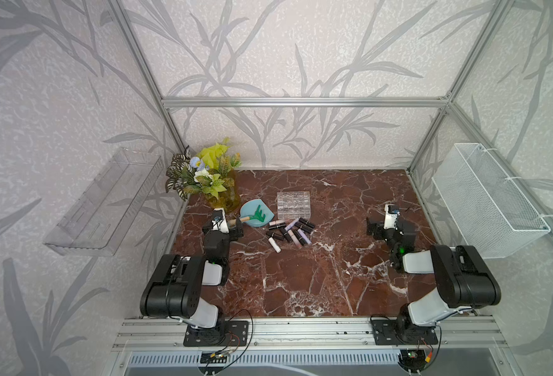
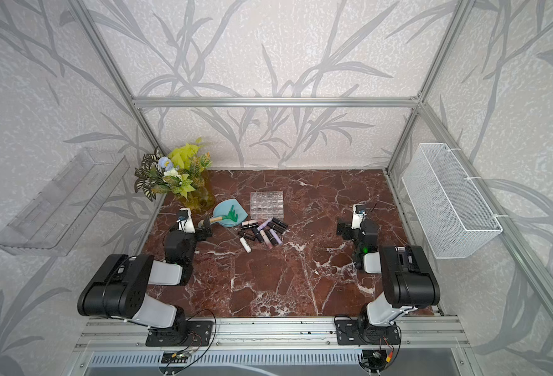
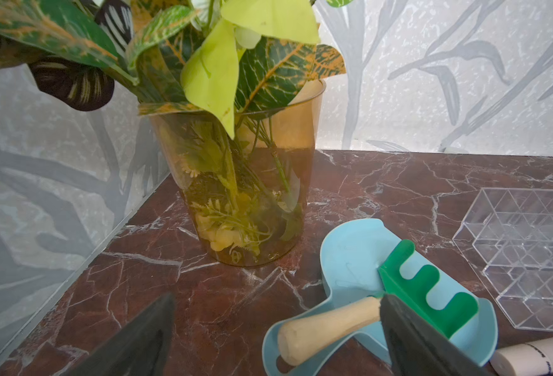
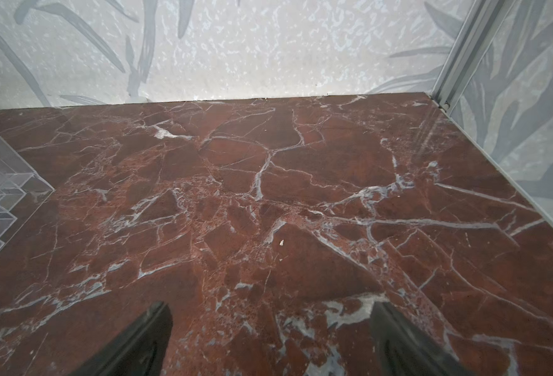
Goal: Arrange the lipsticks in the organizer
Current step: Pick up the lipstick at the center of the board.
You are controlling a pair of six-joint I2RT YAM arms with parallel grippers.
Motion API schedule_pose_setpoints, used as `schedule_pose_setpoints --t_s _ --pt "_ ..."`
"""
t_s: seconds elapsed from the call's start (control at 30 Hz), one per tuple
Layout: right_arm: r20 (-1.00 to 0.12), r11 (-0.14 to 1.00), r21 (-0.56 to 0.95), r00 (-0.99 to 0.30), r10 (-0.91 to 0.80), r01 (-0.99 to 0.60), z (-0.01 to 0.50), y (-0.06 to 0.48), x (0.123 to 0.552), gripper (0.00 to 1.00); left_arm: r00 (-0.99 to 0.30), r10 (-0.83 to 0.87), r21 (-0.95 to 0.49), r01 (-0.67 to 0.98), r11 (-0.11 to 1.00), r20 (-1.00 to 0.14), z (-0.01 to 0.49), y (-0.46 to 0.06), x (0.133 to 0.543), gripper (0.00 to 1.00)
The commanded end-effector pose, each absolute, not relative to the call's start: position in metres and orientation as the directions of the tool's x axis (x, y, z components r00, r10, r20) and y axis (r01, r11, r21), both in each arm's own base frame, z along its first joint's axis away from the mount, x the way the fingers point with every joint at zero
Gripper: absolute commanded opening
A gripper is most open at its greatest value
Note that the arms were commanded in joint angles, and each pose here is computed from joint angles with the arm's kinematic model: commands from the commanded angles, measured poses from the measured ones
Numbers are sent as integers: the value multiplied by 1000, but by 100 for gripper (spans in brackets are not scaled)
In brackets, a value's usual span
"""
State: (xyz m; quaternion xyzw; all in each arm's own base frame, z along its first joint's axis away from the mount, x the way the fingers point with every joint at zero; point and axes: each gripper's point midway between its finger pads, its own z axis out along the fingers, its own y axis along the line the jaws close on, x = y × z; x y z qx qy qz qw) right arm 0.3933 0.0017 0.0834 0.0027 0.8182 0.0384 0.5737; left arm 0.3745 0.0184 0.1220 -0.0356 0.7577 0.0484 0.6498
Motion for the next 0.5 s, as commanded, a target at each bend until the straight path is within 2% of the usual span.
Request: schedule_pose_setpoints --t_s 0.0,0.13,0.23,0.3,0.47 --pt "-951 995 64 -305 38 -78 93 7 396 99 -132 13 27 -111 993 -991 128 19 378 100" --pt "-950 996 65 -308 40 -69 93 5 396 99 -132 15 31 -114 993 -991 128 18 377 100" --pt "-946 998 69 -317 64 -3 92 -5 398 99 -124 27 43 -122 992 -992 130 17 375 100" --pt "-958 997 60 -283 45 -45 95 1 392 99 -110 41 56 -138 989 -993 134 16 372 100" --pt "-984 993 -20 -176 0 113 136 -9 375 99 -71 35 53 -268 962 -997 169 21 356 100"
